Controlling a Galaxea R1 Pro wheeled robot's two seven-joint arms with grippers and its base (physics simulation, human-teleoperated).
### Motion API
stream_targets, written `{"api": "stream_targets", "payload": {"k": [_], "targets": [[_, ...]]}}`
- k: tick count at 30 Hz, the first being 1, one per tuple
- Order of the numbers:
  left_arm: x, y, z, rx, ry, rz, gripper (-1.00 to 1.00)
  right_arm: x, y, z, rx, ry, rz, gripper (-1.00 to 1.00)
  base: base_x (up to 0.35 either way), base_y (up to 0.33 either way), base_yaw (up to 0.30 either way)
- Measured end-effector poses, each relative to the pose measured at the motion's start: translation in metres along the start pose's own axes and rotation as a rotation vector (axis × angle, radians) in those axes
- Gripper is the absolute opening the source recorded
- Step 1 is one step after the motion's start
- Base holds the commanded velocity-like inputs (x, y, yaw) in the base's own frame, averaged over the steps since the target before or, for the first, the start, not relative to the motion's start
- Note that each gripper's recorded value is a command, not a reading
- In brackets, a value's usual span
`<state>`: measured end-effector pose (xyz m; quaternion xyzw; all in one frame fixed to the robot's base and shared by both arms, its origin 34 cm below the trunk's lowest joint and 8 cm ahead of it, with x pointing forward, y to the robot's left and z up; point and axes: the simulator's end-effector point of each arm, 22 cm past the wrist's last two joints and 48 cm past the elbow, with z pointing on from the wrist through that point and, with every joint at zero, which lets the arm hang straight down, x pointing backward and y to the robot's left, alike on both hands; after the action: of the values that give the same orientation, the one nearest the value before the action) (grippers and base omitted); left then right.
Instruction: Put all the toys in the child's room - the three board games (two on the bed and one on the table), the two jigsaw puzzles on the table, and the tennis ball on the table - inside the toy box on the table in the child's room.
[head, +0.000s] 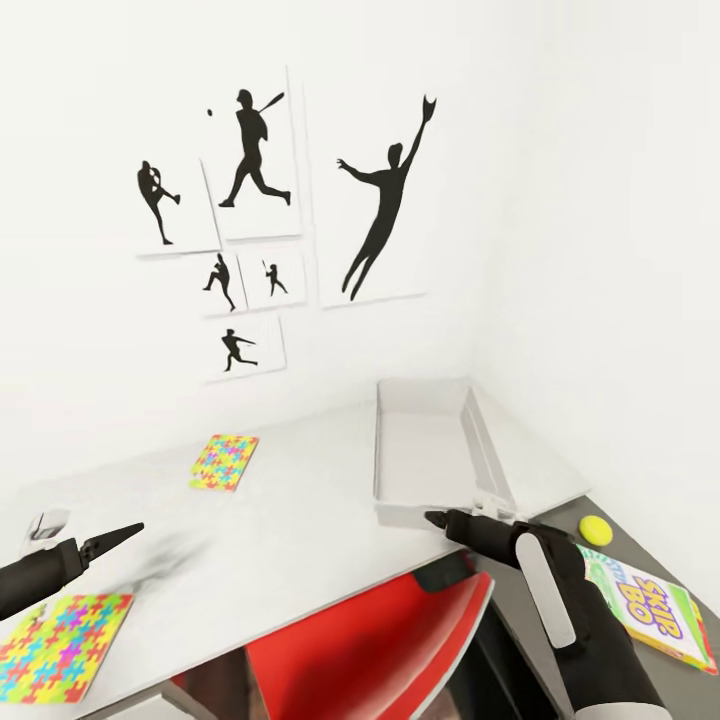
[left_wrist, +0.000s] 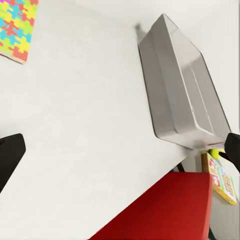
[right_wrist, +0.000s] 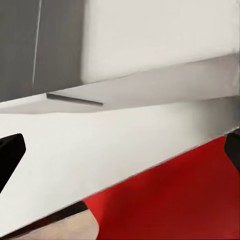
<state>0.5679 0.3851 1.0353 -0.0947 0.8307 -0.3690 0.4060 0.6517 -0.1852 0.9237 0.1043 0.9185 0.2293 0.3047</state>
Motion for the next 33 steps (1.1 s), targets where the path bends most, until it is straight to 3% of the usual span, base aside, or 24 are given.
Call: {"api": "stream_targets", "payload": {"k": [13, 23, 33], "targets": [[0.0, 0.0, 0.0, 0.001, 0.0, 0.002, 1.0, -0.002, 0.001, -0.002, -0.007, -0.005, 0.003, 1.0, 0.089, -0.076, -0.276], [0.0, -0.001, 0.0, 0.002, 0.0, 0.002, 1.0, -0.004, 0.018, -0.003, -0.086, -0.01, 0.006, 1.0, 0.004, -0.003, -0.258], [0.0, -0.001, 0.0, 0.002, 0.0, 0.002, 1.0, -0.004, 0.019, -0.003, -0.091, -0.011, 0.004, 1.0, 0.029, 0.039, -0.084]]}}
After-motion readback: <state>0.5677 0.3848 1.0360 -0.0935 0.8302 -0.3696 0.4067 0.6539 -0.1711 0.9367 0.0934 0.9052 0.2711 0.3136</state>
